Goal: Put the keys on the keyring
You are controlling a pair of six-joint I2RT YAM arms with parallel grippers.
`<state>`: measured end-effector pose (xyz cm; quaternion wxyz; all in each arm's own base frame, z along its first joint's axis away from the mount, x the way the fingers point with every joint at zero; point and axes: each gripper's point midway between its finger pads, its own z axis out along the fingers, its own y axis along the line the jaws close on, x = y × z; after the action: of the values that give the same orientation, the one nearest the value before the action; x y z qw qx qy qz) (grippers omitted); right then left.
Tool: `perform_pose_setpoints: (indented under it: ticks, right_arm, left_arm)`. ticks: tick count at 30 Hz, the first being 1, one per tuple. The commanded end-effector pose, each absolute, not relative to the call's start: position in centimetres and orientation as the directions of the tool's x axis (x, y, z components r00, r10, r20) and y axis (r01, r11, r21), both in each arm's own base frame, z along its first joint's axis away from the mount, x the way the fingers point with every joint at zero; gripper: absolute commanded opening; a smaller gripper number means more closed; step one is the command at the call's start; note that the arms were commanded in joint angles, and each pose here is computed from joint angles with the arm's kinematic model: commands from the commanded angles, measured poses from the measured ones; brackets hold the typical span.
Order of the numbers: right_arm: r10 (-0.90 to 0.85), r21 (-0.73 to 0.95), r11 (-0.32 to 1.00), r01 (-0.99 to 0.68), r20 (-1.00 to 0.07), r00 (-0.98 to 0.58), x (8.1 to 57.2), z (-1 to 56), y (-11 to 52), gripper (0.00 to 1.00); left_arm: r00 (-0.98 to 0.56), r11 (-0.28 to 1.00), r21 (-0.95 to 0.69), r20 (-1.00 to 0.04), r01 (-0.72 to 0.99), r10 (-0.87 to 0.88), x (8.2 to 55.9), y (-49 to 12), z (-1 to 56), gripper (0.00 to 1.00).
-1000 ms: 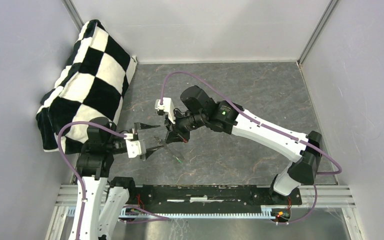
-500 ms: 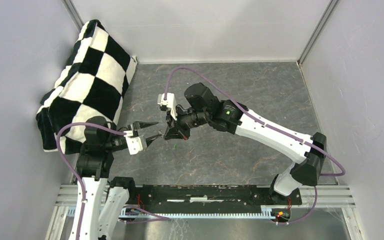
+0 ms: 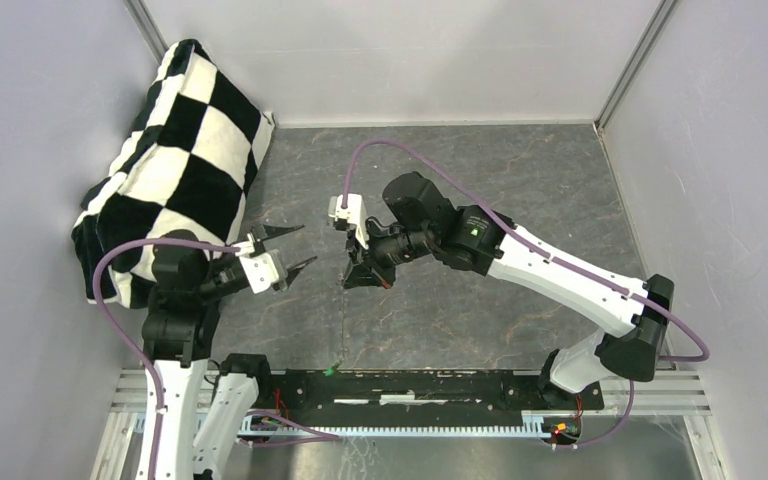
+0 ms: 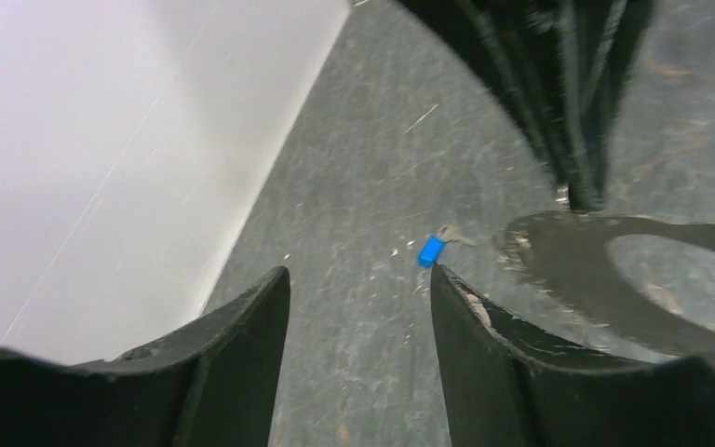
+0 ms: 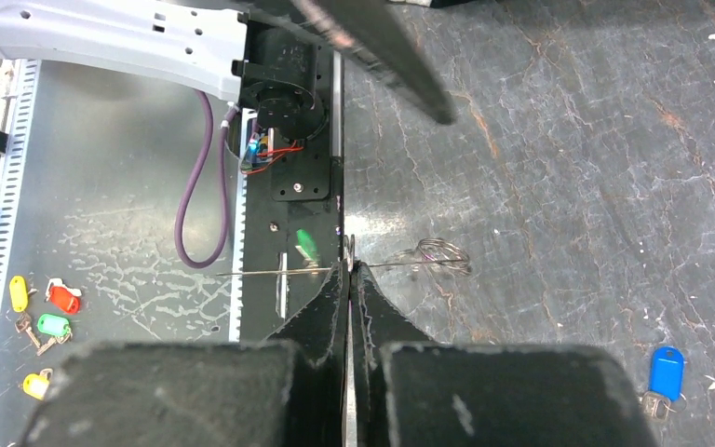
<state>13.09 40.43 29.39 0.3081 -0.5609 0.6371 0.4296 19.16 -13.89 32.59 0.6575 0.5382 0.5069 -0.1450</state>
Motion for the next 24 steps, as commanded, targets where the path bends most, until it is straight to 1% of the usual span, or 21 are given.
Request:
perform_pose_setpoints:
  ticks: [1, 4, 7, 11, 15, 18, 22, 24]
  right_arm:
    - [-0.400, 0.158, -0.005, -0.987, -0.905, -0.143, 13.2, 31.6, 40.0, 0.00]
    - [-0.389, 0.150, -0.014, -0.989, -0.912, -0.132, 13.3, 31.8, 40.2, 0.00]
    - [-0.386, 0.129, -0.025, -0.991, -0.916, -0.110, 13.4, 31.9, 40.5, 0.00]
    - [-0.391, 0.099, -0.042, -0.994, -0.917, -0.075, 13.7, 32.1, 40.8, 0.00]
    - [-0.367, 0.076, -0.053, -0.996, -0.929, -0.052, 13.9, 32.6, 41.1, 0.00]
    - [-0.338, 0.074, -0.056, -0.996, -0.940, -0.051, 13.9, 32.8, 41.5, 0.00]
    - [-0.298, 0.080, -0.045, -0.996, -0.953, -0.063, 14.1, 32.8, 41.9, 0.00]
    - [-0.267, 0.088, -0.045, -0.995, -0.961, -0.073, 14.1, 32.9, 42.1, 0.00]
  left_arm:
    - [0.429, 0.223, 0.486, -0.865, 0.845, 0.259, 14.9, -15.7, 33.1, 0.67]
    - [0.328, 0.177, 0.365, -0.921, 0.914, 0.209, 13.5, -16.3, 32.5, 0.68]
    - [0.197, 0.150, 0.224, -0.964, 0.963, 0.176, 12.7, -16.7, 31.8, 0.63]
    - [0.093, 0.108, 0.113, -0.980, 0.988, 0.179, 11.9, -16.9, 30.5, 0.56]
    - [0.050, 0.080, 0.066, -0.981, 0.995, 0.188, 11.4, -17.0, 29.6, 0.54]
    - [0.047, 0.064, 0.060, -0.983, 0.996, 0.180, 11.4, -17.2, 29.8, 0.53]
    - [0.042, 0.046, 0.051, -0.983, 0.998, 0.178, 11.3, -17.4, 30.1, 0.44]
    - [0.044, 0.043, 0.052, -0.982, 0.998, 0.184, 11.4, -17.5, 29.9, 0.41]
